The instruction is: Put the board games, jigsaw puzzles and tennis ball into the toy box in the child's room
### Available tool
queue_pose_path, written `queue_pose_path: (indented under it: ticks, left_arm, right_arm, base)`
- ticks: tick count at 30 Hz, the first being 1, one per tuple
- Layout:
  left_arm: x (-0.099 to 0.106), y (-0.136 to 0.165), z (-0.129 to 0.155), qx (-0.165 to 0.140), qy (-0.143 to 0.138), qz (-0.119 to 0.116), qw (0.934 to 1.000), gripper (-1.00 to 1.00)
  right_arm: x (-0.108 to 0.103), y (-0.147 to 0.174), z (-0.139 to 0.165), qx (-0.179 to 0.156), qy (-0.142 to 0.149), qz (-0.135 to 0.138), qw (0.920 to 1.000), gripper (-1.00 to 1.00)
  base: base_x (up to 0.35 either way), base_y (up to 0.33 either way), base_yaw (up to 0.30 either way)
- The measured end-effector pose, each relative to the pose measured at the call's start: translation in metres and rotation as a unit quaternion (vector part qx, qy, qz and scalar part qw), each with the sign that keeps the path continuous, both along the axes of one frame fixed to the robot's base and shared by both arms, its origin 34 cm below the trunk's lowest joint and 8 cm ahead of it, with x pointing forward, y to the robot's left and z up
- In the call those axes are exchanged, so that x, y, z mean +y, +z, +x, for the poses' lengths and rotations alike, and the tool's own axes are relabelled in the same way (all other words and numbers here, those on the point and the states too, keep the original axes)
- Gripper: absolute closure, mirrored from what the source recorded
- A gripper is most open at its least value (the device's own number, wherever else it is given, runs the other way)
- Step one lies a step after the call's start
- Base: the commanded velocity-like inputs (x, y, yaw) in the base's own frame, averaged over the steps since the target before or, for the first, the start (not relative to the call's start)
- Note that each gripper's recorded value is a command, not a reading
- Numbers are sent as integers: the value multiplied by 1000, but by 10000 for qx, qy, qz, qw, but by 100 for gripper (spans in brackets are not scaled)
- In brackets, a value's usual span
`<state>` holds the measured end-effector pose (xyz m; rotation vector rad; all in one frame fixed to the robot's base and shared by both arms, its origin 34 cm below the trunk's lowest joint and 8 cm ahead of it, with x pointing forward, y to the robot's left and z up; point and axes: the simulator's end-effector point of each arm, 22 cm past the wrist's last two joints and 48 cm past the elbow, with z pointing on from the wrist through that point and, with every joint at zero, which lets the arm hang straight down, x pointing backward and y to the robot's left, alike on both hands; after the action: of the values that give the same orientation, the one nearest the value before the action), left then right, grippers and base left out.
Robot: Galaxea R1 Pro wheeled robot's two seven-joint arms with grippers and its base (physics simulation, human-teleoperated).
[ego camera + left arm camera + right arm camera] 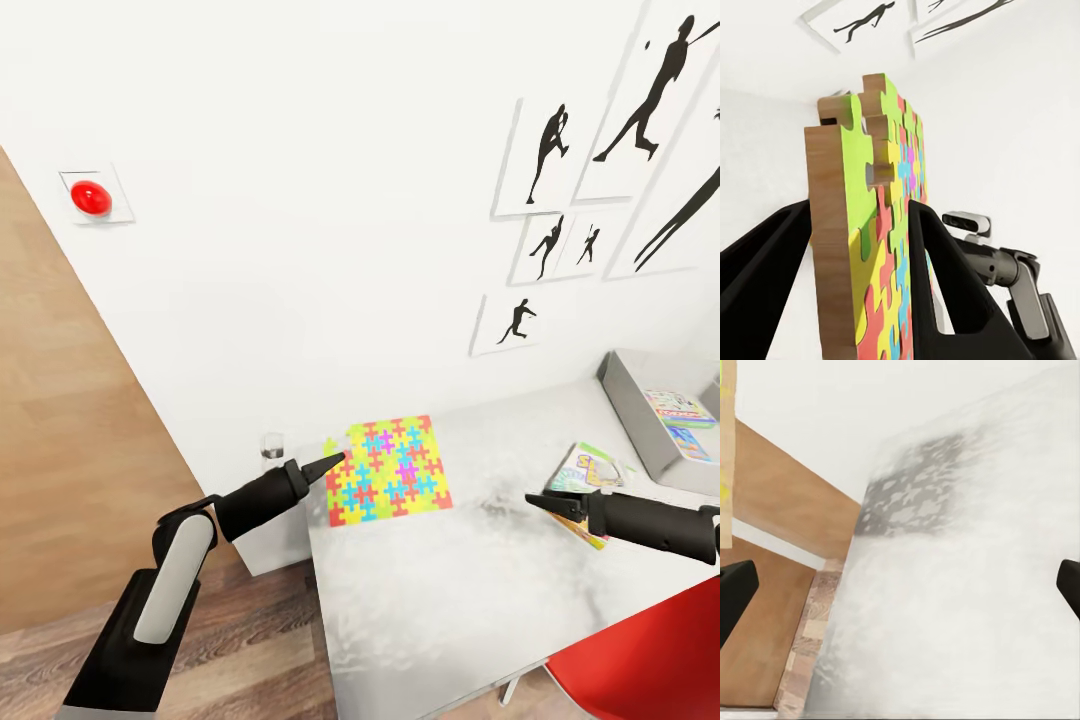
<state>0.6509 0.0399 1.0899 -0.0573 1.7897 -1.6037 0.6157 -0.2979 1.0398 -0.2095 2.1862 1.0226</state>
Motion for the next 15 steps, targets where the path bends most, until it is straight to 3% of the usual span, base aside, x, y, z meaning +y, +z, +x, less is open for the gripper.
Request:
queue_pose_path:
  ticks: [8,15]
  left_arm:
    - [0,0,0,0,0,0,10000,100]
    - [0,0,0,0,0,0,10000,100]
  right_arm:
    - [1,-5,-4,142,60,228,9996,-100]
    - [1,-5,-5,142,60,228,9996,-100]
  base:
    - [0,0,0]
    - [0,0,0]
